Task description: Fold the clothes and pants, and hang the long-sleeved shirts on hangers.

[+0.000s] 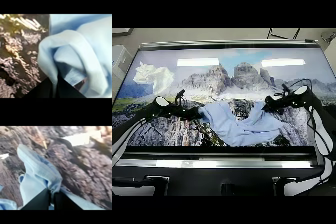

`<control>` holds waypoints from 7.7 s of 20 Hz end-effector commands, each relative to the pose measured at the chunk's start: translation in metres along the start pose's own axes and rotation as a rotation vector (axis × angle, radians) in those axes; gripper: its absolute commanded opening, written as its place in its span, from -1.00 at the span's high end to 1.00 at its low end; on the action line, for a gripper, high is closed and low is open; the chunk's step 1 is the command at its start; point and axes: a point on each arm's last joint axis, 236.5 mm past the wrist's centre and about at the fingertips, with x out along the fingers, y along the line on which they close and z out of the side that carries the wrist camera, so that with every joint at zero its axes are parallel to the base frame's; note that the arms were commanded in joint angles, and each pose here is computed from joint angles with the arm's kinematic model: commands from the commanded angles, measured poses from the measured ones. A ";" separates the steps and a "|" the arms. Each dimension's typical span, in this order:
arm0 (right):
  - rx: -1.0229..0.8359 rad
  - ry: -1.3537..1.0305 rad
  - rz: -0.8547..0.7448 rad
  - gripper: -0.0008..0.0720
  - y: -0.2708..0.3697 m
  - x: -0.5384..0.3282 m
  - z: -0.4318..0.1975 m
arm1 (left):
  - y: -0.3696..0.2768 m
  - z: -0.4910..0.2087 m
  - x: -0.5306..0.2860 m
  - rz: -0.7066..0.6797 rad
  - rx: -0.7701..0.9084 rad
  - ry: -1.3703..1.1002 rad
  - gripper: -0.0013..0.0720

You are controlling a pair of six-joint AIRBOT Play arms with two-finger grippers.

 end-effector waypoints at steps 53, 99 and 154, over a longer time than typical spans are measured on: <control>0.260 -0.007 0.005 -0.37 -0.083 -0.016 -0.129 | 0.019 -0.085 -0.158 0.060 0.031 -0.488 0.89; 0.068 -0.150 0.096 -0.71 0.017 -0.140 0.087 | 0.116 0.016 -0.149 0.189 -0.145 -0.051 -0.91; -0.719 -1.706 -0.252 0.84 0.232 -0.632 -0.265 | -0.317 -0.177 -0.651 0.351 0.854 -1.725 0.90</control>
